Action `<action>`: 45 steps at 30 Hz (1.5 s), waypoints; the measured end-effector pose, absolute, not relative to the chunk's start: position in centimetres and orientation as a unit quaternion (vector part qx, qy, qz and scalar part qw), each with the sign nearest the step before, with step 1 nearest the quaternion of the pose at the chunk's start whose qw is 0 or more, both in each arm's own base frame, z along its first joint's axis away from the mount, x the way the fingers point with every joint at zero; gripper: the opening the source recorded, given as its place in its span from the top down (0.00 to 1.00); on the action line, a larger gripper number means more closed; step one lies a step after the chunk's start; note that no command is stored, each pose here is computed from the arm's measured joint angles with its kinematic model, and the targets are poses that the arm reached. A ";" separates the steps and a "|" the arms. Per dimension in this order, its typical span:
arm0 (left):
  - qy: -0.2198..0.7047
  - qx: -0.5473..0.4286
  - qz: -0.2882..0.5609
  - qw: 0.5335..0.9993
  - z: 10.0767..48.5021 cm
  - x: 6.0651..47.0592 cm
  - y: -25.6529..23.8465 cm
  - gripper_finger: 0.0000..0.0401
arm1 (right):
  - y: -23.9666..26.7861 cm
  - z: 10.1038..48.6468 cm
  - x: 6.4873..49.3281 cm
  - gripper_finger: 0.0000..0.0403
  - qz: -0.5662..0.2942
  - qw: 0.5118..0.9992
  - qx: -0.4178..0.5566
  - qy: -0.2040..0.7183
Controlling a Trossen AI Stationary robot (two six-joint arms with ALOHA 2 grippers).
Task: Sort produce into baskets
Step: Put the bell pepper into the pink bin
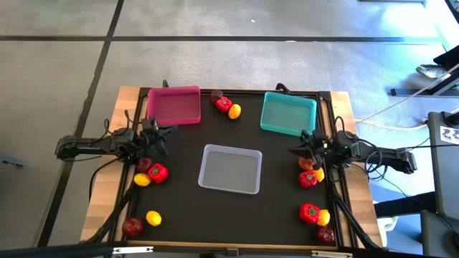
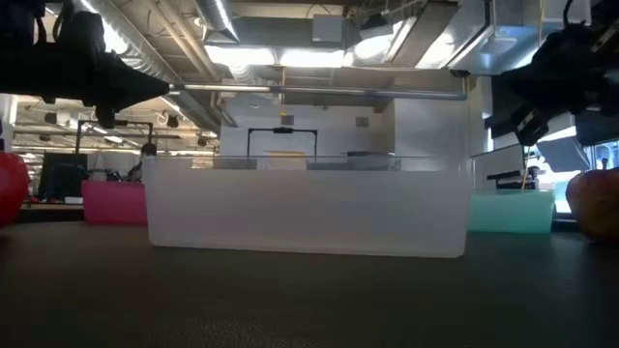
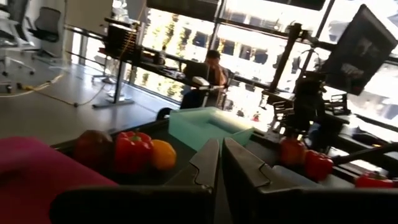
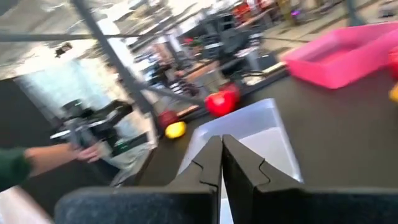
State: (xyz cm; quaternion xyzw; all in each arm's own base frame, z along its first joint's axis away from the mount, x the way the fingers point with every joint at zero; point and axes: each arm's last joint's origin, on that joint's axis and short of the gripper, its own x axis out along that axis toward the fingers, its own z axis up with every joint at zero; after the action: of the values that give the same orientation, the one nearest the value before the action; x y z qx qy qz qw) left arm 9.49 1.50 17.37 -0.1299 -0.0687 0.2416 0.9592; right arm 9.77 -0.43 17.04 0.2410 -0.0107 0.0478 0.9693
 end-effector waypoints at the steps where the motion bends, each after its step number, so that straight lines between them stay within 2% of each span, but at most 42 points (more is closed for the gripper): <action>1: -0.068 -0.134 0.243 0.958 17.3 9.5 1.5 0.96 | -0.5 17.1 9.8 0.96 0.037 0.970 0.241 -0.015; 9: -0.086 -0.197 0.238 0.947 17.4 9.5 1.5 0.96 | -0.5 17.0 9.8 0.96 0.029 0.974 0.224 -0.014; 15: -0.087 -0.206 0.242 0.944 17.3 9.5 1.5 0.96 | -0.6 17.0 9.8 0.96 0.023 0.986 0.165 -0.015; 22: -0.082 -0.189 0.243 0.948 17.3 9.5 1.5 0.96 | -0.8 17.0 9.8 0.96 -0.009 0.987 0.159 -0.022; 28: -0.085 -0.220 0.240 0.942 17.2 9.5 1.5 0.96 | -0.8 17.0 9.8 0.96 -0.010 0.988 0.155 -0.022; 36: -0.067 -0.193 0.257 0.945 17.0 9.6 1.7 0.96 | -0.7 16.9 9.8 0.96 0.002 0.988 0.152 -0.013; 45: -0.019 -0.158 0.279 0.947 16.2 10.1 2.0 0.96 | -0.8 16.8 9.8 0.96 -0.021 0.992 0.125 -0.012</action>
State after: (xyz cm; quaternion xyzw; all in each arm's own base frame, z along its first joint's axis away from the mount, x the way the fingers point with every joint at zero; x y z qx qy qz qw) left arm 10.08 2.05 16.25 -0.1579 -0.0194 0.2791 0.9470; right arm 9.78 -0.81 16.80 0.1254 -0.0118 -0.0214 0.9918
